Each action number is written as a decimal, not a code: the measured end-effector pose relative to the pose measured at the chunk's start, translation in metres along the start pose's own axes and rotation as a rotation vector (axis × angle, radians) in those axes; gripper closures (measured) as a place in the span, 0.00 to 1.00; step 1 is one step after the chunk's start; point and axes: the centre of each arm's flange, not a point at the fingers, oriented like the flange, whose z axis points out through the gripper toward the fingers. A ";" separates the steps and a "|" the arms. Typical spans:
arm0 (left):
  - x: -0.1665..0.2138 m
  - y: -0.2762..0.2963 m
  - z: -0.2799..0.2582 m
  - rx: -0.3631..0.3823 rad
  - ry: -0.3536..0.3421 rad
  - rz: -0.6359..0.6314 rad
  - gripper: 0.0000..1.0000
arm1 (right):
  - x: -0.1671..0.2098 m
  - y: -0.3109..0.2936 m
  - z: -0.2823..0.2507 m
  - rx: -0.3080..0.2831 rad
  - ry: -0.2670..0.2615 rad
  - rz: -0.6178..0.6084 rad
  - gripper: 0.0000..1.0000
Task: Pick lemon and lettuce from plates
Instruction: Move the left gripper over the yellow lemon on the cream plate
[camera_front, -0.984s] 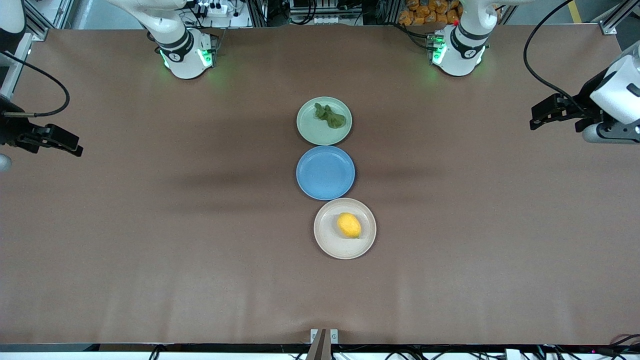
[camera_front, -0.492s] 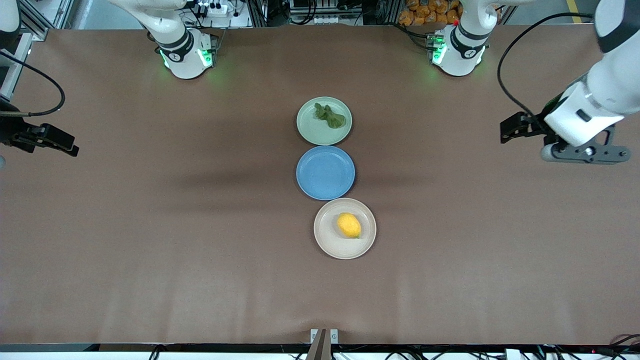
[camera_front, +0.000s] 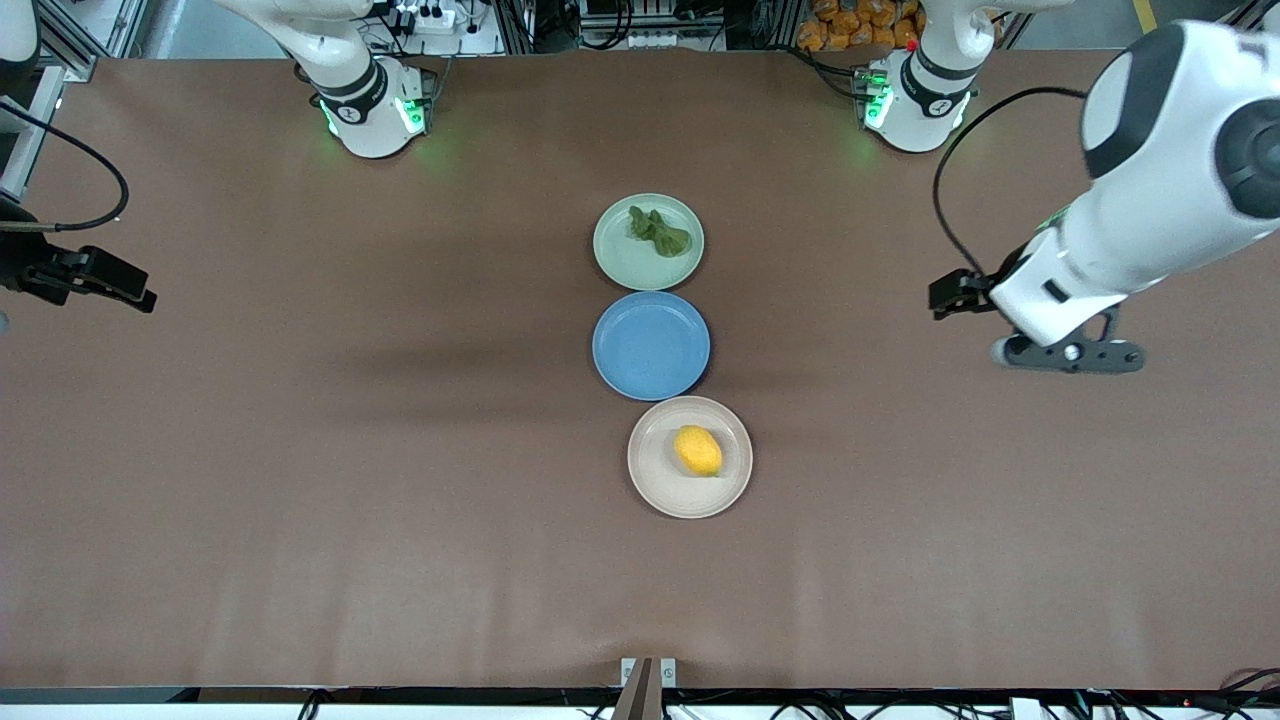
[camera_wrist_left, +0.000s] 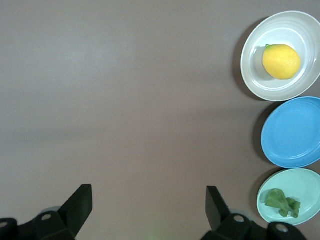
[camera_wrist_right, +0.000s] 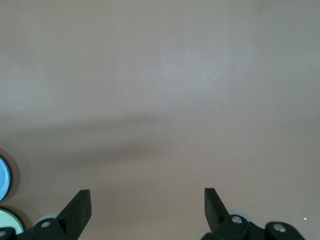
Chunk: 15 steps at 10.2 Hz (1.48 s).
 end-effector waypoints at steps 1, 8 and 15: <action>0.008 0.012 0.013 0.001 -0.012 -0.010 0.00 | 0.000 0.001 0.000 0.000 0.000 0.001 0.00; 0.061 0.094 0.097 -0.033 0.044 -0.301 0.00 | 0.000 0.004 -0.006 0.001 0.012 0.007 0.00; 0.090 0.158 0.170 -0.114 0.119 -0.557 0.00 | 0.002 0.005 -0.003 0.001 0.007 0.009 0.00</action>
